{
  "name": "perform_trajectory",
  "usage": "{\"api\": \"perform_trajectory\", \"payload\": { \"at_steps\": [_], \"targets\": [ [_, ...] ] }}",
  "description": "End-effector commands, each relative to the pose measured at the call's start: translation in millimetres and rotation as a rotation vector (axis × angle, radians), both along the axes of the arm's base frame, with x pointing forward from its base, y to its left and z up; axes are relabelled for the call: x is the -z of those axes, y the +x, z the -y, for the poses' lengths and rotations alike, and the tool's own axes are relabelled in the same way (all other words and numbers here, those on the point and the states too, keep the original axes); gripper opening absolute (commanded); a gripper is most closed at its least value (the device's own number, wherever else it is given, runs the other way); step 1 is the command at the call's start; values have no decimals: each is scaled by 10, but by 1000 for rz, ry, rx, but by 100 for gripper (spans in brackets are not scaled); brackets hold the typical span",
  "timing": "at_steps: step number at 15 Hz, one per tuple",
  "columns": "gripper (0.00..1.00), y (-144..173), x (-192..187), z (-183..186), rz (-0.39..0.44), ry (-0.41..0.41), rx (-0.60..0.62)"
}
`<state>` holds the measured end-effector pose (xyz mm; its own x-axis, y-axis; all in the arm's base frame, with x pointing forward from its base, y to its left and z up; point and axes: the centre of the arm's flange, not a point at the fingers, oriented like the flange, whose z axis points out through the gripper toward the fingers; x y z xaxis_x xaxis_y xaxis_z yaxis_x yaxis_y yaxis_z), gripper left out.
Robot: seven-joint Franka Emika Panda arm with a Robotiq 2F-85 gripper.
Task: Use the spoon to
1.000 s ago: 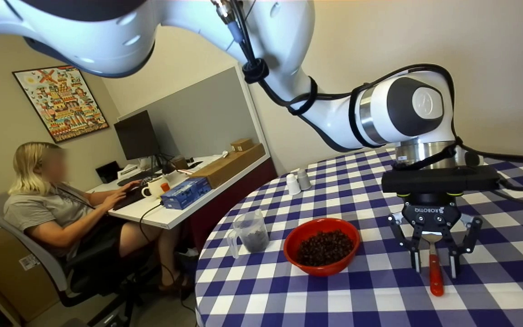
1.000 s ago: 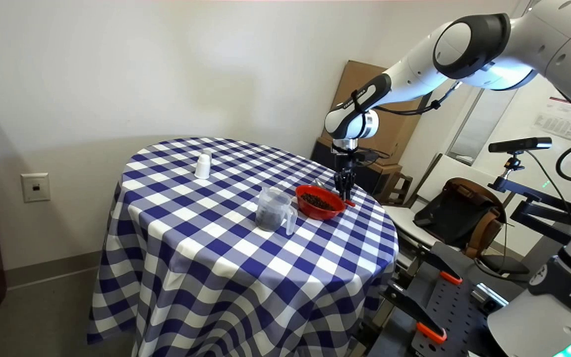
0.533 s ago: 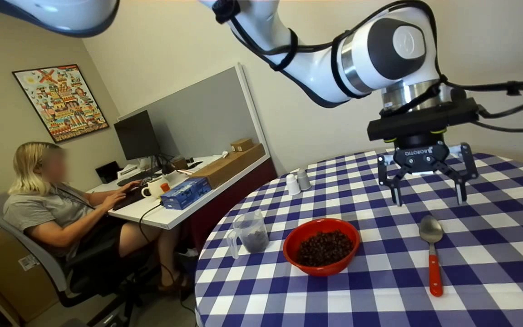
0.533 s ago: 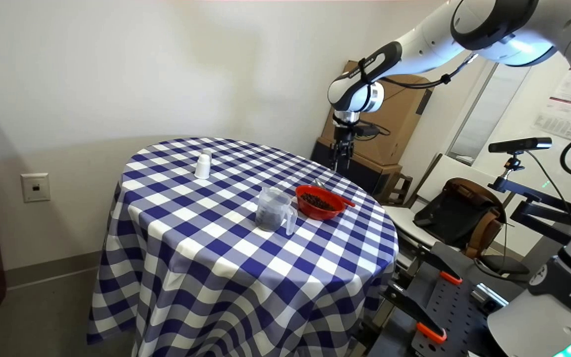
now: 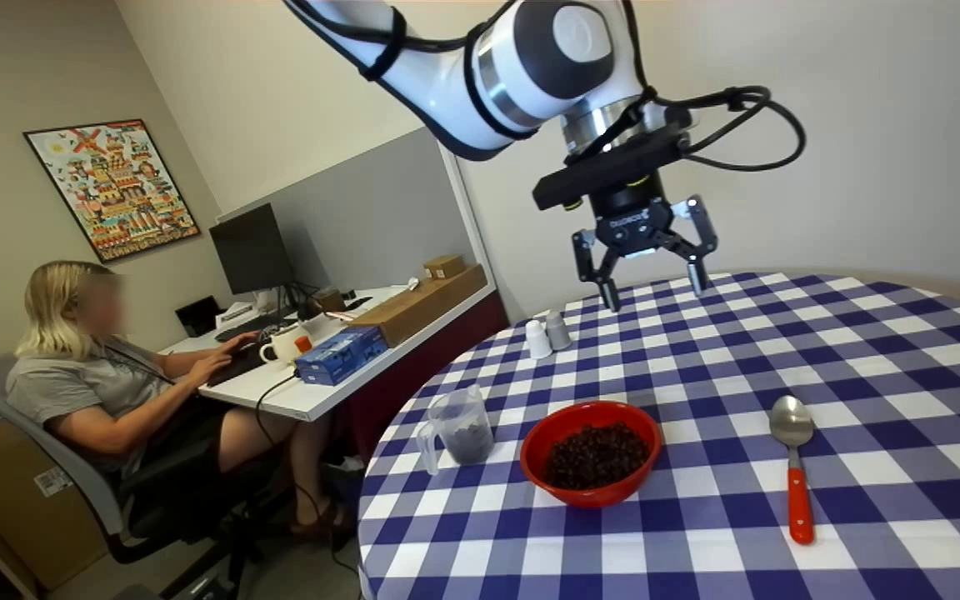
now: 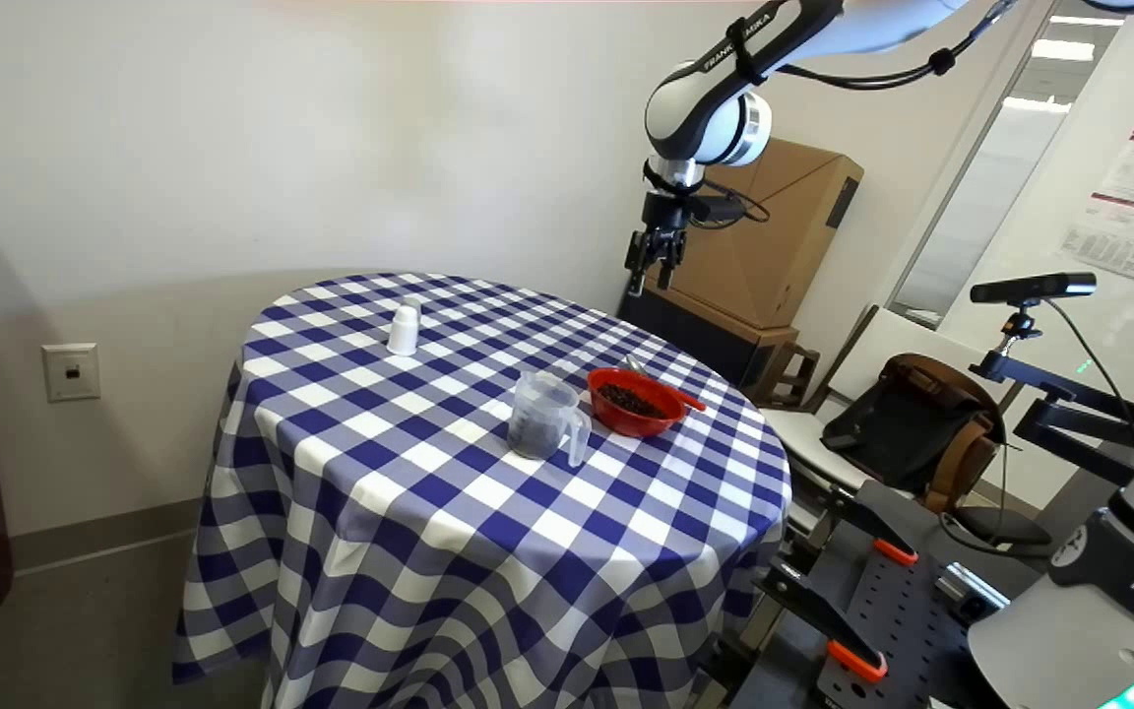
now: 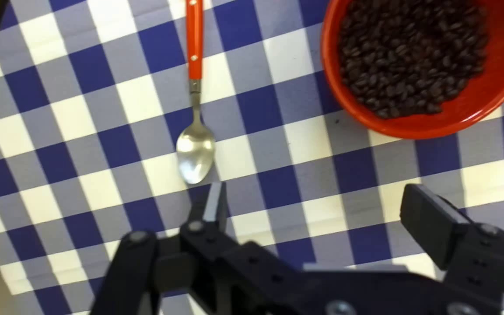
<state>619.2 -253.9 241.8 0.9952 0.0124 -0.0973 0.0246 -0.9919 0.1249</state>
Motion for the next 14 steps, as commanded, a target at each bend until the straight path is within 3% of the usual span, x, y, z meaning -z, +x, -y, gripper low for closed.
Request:
{"api": "perform_trajectory", "payload": {
  "at_steps": [1,5,9,10,14],
  "targets": [
    [100,-569,-176,-689,8,61,-23],
    [100,-985,-292,-1169,67,102,56],
    [100,-1332,-400,-1364,134,120,133],
    [100,-906,-258,-1213,84,113,94],
    [100,-1189,-334,-1298,103,115,113]
  ]
}}
